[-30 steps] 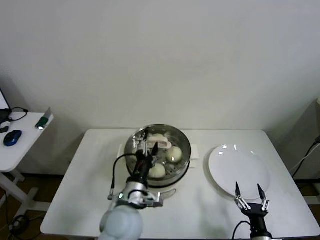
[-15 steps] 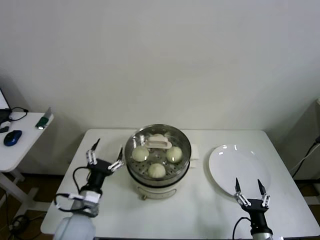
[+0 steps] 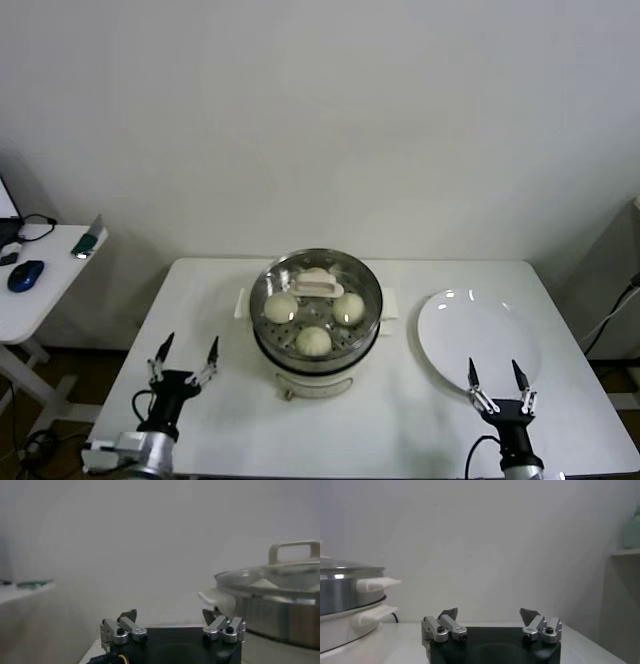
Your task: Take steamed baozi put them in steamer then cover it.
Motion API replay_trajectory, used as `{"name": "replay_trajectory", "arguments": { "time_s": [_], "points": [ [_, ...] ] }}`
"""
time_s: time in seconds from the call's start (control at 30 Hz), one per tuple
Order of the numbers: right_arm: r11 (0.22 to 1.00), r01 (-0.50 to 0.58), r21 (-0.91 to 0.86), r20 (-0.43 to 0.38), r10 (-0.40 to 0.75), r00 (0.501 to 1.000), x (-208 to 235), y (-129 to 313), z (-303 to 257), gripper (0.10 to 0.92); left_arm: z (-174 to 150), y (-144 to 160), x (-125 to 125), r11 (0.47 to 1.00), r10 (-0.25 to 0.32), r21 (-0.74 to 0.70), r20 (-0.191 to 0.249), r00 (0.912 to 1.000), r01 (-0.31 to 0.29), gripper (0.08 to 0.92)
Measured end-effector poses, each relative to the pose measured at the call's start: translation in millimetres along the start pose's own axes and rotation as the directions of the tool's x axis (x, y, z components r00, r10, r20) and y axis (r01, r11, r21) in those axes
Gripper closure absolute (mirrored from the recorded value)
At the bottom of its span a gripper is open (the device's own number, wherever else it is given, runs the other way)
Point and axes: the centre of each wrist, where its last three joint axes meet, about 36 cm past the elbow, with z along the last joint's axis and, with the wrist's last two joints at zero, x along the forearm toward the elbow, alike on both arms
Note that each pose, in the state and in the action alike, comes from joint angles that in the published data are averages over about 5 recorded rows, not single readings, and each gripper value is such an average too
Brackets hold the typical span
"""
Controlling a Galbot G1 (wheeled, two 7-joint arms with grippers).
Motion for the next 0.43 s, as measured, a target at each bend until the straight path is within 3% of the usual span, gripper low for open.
{"name": "replay_trajectory", "arguments": {
  "time_s": [0.43],
  "points": [
    [1.000,-0.001,-0.009,-0.006,0.001,1.000,1.4,-1.4,2.0,0.200,24.4,7.9,13.8,0.996,-0.020,0.086,0.006,0.9998,0.020,0.177]
  ]
}}
